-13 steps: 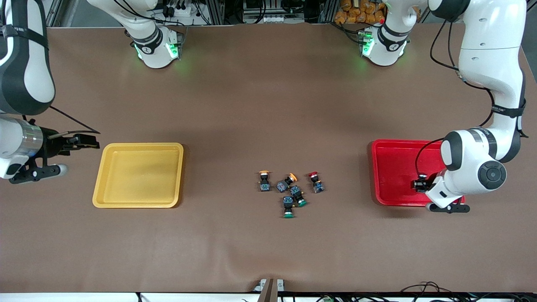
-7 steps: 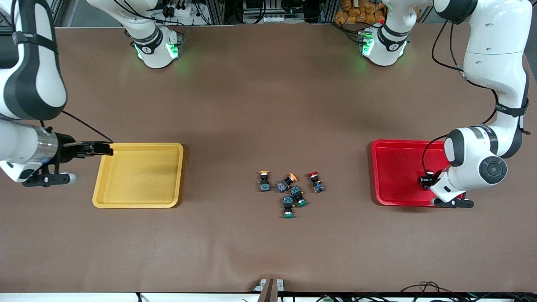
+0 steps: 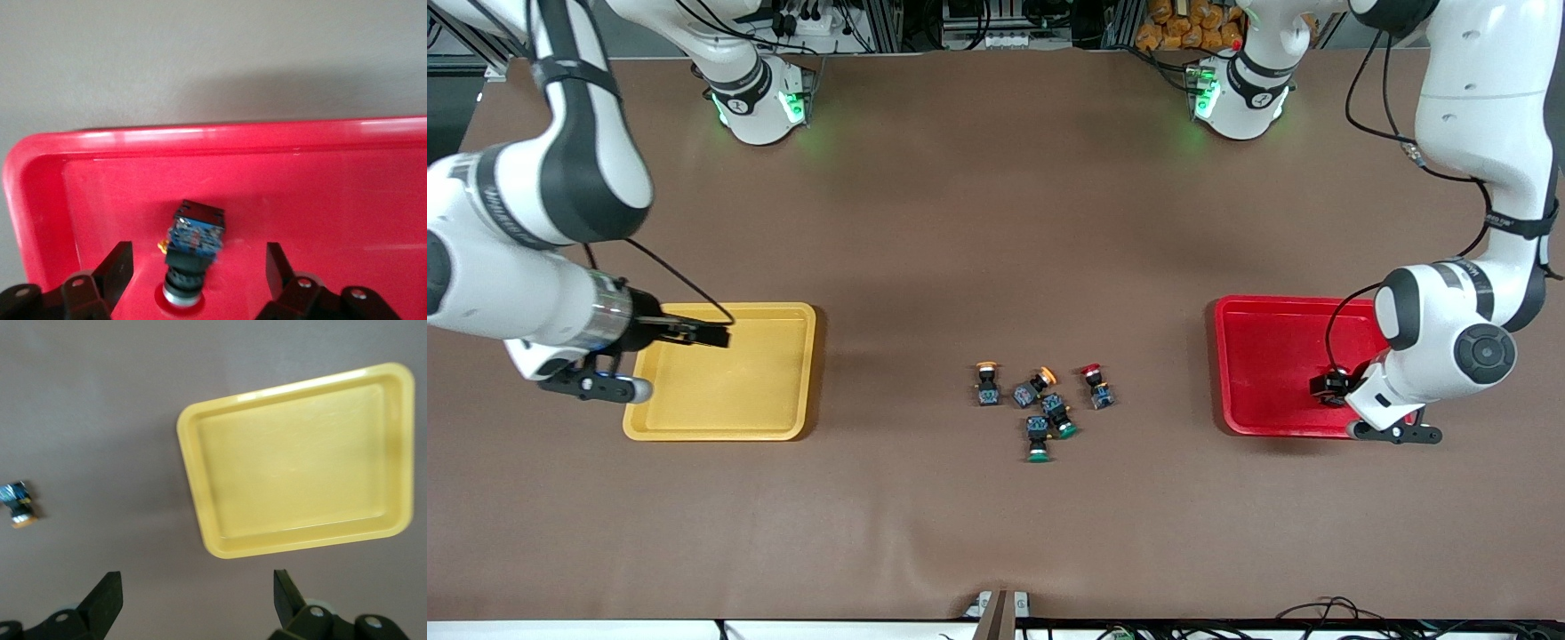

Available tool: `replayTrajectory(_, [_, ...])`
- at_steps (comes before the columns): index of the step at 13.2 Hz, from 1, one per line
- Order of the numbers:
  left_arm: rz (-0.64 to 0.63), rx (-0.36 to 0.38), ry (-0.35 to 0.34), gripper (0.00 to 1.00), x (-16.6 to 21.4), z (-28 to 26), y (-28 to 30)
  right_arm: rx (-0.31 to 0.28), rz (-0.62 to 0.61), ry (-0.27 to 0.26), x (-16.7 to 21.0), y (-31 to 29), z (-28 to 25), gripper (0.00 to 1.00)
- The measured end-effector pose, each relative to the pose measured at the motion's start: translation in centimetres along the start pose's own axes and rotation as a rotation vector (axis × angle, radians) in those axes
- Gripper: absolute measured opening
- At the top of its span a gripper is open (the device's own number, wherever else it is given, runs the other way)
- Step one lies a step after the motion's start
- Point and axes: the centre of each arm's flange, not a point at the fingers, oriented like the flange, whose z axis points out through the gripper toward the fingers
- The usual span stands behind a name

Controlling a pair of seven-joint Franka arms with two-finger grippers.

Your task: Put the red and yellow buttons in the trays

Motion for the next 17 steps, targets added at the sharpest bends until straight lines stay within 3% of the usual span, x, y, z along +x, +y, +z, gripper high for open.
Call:
replayTrajectory(6, [-0.086, -0.061, 0.030, 0.99, 0.7, -4.1, 8.0, 0.059, 0.242, 0.021, -1.1, -7.7, 3.5, 1.00])
replayTrajectory(10, [-0.180, -0.098, 0.032, 1.00, 0.8, -4.9, 12.5, 0.141, 0.374, 0.010, -1.4, -10.8, 5.2, 1.00])
replayTrajectory(13, [-0.262, -0.132, 0.035, 1.00, 0.9, -5.9, 16.5, 0.153, 0.400, 0.012, -1.9, -13.2, 7.0, 1.00])
replayTrajectory(17, [-0.356, -0.166, 0.043, 1.00, 0.8, -7.1, 22.4, 0.203, 0.400, 0.063, -4.0, -19.6, 11.0, 1.00])
